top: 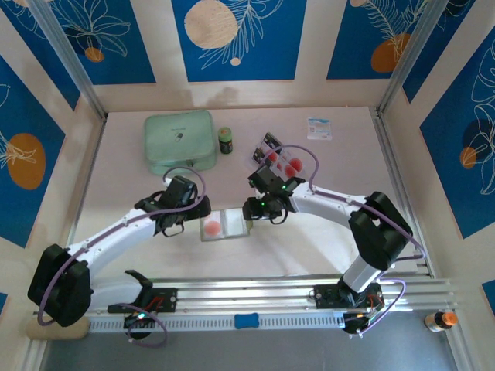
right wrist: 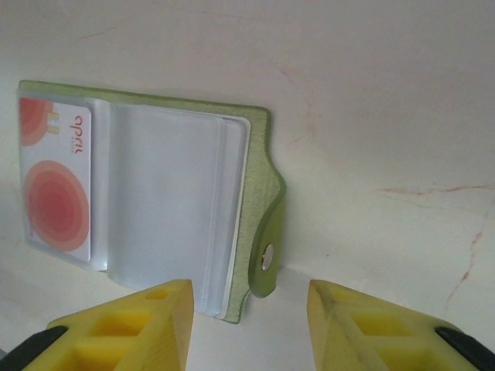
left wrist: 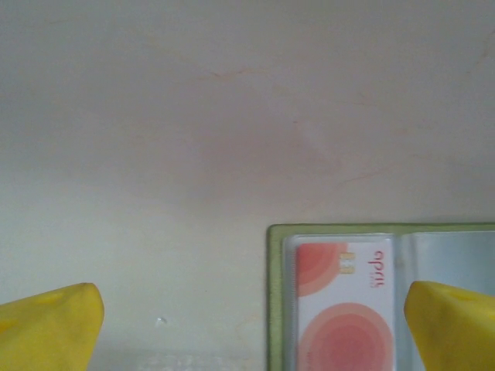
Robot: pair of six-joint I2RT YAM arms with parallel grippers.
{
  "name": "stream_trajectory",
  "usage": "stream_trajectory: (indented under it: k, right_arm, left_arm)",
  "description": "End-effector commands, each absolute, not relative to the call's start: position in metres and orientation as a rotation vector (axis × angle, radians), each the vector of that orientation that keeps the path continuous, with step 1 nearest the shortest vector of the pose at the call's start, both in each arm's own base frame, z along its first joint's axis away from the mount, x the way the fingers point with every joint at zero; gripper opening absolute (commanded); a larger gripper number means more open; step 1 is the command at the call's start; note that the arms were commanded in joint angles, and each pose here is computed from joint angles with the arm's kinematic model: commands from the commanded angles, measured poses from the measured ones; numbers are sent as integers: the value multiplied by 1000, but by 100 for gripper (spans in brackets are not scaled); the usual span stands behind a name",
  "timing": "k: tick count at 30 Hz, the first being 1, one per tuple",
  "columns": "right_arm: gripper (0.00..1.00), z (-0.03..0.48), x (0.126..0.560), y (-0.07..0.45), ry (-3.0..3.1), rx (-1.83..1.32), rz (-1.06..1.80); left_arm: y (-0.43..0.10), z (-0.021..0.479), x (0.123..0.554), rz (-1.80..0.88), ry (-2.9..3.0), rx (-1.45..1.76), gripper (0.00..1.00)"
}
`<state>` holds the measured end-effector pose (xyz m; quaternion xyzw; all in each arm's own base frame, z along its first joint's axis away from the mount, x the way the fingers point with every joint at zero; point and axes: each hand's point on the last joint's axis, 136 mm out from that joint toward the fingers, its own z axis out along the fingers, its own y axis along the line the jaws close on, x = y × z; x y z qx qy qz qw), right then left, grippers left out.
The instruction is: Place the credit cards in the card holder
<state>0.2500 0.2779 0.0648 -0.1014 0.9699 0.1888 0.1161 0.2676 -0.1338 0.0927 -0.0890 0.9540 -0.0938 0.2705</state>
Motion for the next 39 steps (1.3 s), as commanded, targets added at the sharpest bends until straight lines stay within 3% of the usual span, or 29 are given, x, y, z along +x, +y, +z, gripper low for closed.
stream_trajectory:
  k: [1,10,13,17,19,27,28,30,32,39]
  right_arm:
    - [43,58,254,281,2850,-339,539]
    - [40,47,263,291,2861,-348,563]
    - [33,42,264,286,2866,-328,567]
    - [6,41,266,273,2866,-282,562]
    - [0,41,265,265,2863,-262,562]
    - [0,40,256,231,2855,-168,551]
    - [2,42,256,229,2849,-162,559]
    - [18,46,254,225,2835,-151,576]
    - [26,54,253,221,2817,-141,593]
    - [27,102,254,219,2703,-70,731]
  left_arm:
    - [-146,102,274,-335,2571,-219,100]
    - [-160,92,273,-428,2599,-284,100]
    - [-168,90,273,-450,2606,-282,100]
    - [-182,84,272,-464,2626,-259,100]
    - [-189,81,272,-467,2636,-247,100]
    - [-222,78,277,-478,2626,-165,100]
    - [-225,79,278,-479,2622,-151,100]
    - [-232,79,281,-475,2613,-128,100]
    - [-237,80,284,-467,2597,-110,100]
    - [-251,87,290,-480,2555,-81,100]
